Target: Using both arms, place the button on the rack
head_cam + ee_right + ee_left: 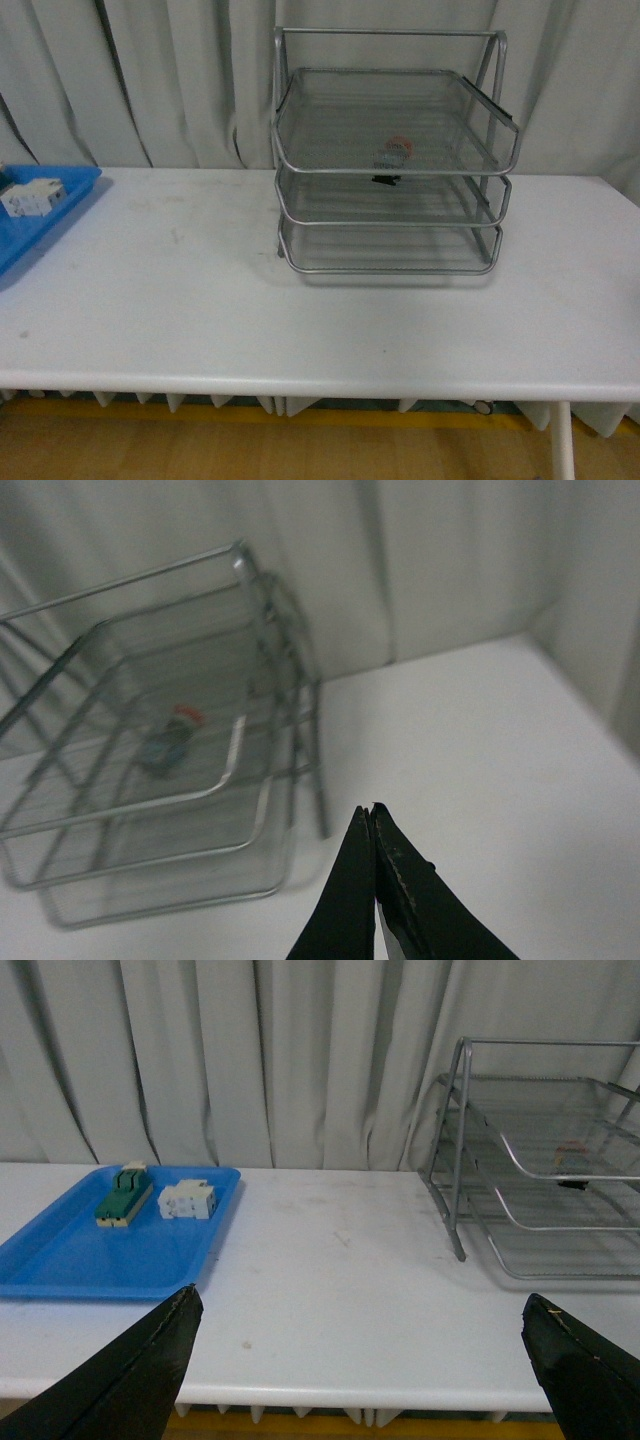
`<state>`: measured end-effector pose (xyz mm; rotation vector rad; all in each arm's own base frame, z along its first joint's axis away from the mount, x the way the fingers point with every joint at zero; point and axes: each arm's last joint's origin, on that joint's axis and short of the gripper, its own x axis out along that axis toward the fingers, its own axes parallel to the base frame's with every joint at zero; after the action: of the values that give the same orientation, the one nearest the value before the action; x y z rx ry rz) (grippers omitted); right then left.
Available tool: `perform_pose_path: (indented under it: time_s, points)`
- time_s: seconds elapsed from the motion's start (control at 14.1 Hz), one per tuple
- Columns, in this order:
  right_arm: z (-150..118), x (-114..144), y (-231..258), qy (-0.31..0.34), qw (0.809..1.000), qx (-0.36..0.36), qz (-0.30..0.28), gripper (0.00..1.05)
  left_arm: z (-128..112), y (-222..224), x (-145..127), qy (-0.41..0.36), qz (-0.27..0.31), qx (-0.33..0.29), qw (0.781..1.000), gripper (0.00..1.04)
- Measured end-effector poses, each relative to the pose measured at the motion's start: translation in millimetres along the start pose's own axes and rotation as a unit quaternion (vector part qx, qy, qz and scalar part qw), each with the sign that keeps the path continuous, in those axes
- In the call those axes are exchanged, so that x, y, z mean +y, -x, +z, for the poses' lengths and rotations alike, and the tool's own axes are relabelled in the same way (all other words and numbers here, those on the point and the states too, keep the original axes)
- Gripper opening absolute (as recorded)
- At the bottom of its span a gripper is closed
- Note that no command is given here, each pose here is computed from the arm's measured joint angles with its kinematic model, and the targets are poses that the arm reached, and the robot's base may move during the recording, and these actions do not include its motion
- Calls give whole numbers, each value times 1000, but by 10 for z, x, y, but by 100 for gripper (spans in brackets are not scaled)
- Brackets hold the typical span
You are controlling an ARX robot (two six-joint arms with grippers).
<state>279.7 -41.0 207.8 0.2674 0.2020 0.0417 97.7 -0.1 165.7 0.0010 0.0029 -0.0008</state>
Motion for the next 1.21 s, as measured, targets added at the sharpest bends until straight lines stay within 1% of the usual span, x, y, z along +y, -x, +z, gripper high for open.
perform_pose_path:
  time_s: [0.07, 0.14, 0.21, 0.28, 0.43, 0.5, 0.57, 0.64, 0.85, 1.14, 1.21]
  points:
    - [-80, -56, 223, 54, 997, -50, -25, 2, 1, 0, 0, 0, 0, 0, 1000, 98]
    - [-127, -6, 439, 88, 994, -61, -25, 2, 0, 0, 0, 0, 0, 0, 1000, 98]
    - [-88, 79, 635, 107, 991, -76, -26, 2, 1, 0, 0, 0, 0, 0, 1000, 98]
    - [-114, 193, 828, 117, 989, -83, -23, 2, 1, 0, 0, 0, 0, 0, 1000, 98]
    - [-410, 389, 1175, 127, 990, -65, -19, 2, 1, 0, 0, 0, 0, 0, 1000, 98]
    - [-531, 388, 1353, 130, 989, -69, -18, 2, 1, 0, 0, 0, 0, 0, 1000, 98]
    - [-567, 374, 1446, 130, 987, -89, -21, 2, 0, 0, 0, 0, 0, 0, 1000, 98]
    - [-546, 384, 1491, 130, 985, -108, -19, 2, 0, 0, 0, 0, 0, 0, 1000, 98]
    - [-687, 348, 1513, 130, 987, -96, -20, 2, 0, 0, 0, 0, 0, 0, 1000, 98]
    - [-748, 335, 1560, 130, 986, -101, -20, 2, 0, 0, 0, 0, 0, 0, 1000, 98]
    - [-782, 326, 1565, 130, 985, -113, -18, 2, 0, 0, 0, 0, 0, 0, 1000, 98]
